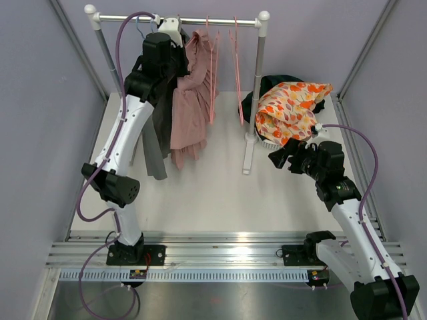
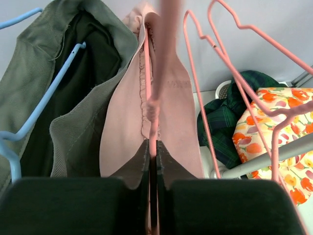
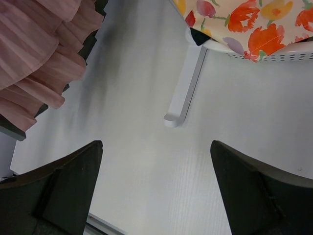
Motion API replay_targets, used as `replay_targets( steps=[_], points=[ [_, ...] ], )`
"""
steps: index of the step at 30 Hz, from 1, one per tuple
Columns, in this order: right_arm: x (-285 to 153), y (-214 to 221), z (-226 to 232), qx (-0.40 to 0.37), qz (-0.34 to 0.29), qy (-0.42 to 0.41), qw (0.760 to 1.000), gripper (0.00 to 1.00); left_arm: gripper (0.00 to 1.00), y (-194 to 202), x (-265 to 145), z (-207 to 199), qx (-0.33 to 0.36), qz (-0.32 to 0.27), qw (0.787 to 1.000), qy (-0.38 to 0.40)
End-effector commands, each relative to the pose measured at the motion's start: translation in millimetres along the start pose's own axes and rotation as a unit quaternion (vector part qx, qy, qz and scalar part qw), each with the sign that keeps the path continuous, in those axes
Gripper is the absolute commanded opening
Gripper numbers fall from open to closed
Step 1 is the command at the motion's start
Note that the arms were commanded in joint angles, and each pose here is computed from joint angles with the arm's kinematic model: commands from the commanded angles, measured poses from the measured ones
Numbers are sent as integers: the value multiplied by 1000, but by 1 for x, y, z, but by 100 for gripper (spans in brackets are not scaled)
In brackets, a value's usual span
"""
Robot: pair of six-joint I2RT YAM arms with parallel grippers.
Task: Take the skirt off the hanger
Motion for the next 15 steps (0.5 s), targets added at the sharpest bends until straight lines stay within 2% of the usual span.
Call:
replay_targets(
  steps=[1,5,9,11,12,14,15],
  points=[
    [1,-4,4,-8,-11,-11,1000,99,0,-36,-13,-11,-15,-54,998,22],
    [0,-14,14,-12,-23,-43,999,99,0,-57,-37,-15,-15,-84,996,29],
    [-20,-69,60,-44,-92,-152,983,100,0,-89,-85,-25,-19,-132,990,44],
    [-24,-91,77,-53,-108,-191,974,99,0,-94,-98,-29,-22,-139,989,47],
    [-38,-114,101,-73,-131,-235,960,99,0,-95,-105,-31,-22,-141,988,52],
    [-32,-130,123,-91,-126,-267,951,100,0,-100,-117,-32,-24,-148,987,52],
    [-42,-153,142,-126,-148,-267,944,99,0,-99,-119,-34,-23,-147,987,54]
  ],
)
Point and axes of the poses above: each gripper's point midway between its finger pads, its own x axis out along the fingers, its own z axis along the line the jaws close on, y = z × x, the point moved 5 cm from there along -x, back along the fingers, and after that the axes turned 8 degrees about -x, right-handed, at the moved point
